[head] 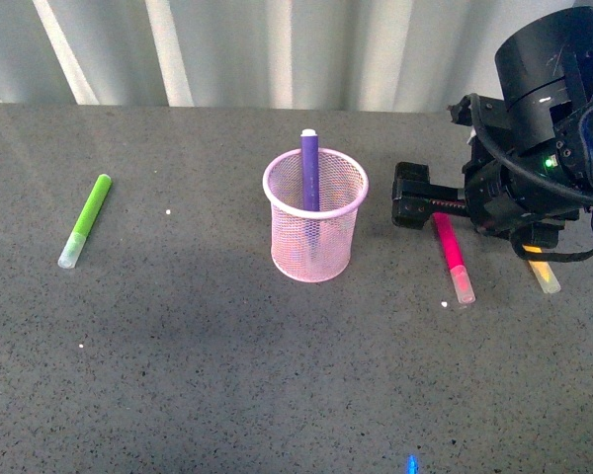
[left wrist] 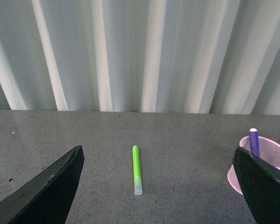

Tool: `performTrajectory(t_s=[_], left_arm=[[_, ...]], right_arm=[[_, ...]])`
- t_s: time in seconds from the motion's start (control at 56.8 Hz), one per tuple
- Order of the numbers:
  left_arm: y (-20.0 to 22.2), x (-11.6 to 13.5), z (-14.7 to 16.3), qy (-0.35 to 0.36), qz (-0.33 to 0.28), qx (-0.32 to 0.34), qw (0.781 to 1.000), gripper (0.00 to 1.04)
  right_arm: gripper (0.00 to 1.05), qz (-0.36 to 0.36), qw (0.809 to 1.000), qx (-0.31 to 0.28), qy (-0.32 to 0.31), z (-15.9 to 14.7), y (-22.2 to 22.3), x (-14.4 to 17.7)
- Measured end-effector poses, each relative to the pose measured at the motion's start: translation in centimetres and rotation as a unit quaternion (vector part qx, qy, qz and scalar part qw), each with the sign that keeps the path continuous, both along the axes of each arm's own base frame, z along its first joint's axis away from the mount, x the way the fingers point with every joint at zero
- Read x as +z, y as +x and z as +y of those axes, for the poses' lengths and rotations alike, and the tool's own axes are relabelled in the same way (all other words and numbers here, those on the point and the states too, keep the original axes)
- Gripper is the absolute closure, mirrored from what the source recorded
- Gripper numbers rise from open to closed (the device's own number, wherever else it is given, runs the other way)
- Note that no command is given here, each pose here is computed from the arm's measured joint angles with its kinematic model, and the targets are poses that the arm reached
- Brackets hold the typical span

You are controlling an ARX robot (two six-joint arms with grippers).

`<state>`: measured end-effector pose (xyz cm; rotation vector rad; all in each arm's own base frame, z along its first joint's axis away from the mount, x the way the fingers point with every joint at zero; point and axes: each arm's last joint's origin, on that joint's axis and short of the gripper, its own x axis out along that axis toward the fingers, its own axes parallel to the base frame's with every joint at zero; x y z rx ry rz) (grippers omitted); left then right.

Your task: Insert purple and pink pens into pink cup

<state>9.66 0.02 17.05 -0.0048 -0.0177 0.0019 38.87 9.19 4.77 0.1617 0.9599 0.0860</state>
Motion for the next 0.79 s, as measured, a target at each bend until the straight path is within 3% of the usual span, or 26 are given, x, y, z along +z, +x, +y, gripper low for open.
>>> performTrajectory(t_s=[0.053,0.247,0.563,0.792], left_arm=[[0.0,0.0,0.0,0.0,0.0,0.0,1.0,0.07],[0.0,0.0,0.0,0.0,0.0,0.0,1.0,0.07],[0.0,0.0,0.0,0.0,0.0,0.0,1.0,0.07],[0.0,0.0,0.0,0.0,0.0,0.0,1.0,0.07]], right_arm=[[0.08,0.001,1.0,-0.001,-0.001,-0.1,0.1,-0.1],[0.34,0.001,1.0,-0.009,-0.003,-0.5,0.5,-0.3],[0.91,0.001,1.0,-0.02,0.008,-1.8,1.1,-0.4],[0.93,-0.004,0.999,-0.039,0.023,-2.8,1.0,-0.2]])
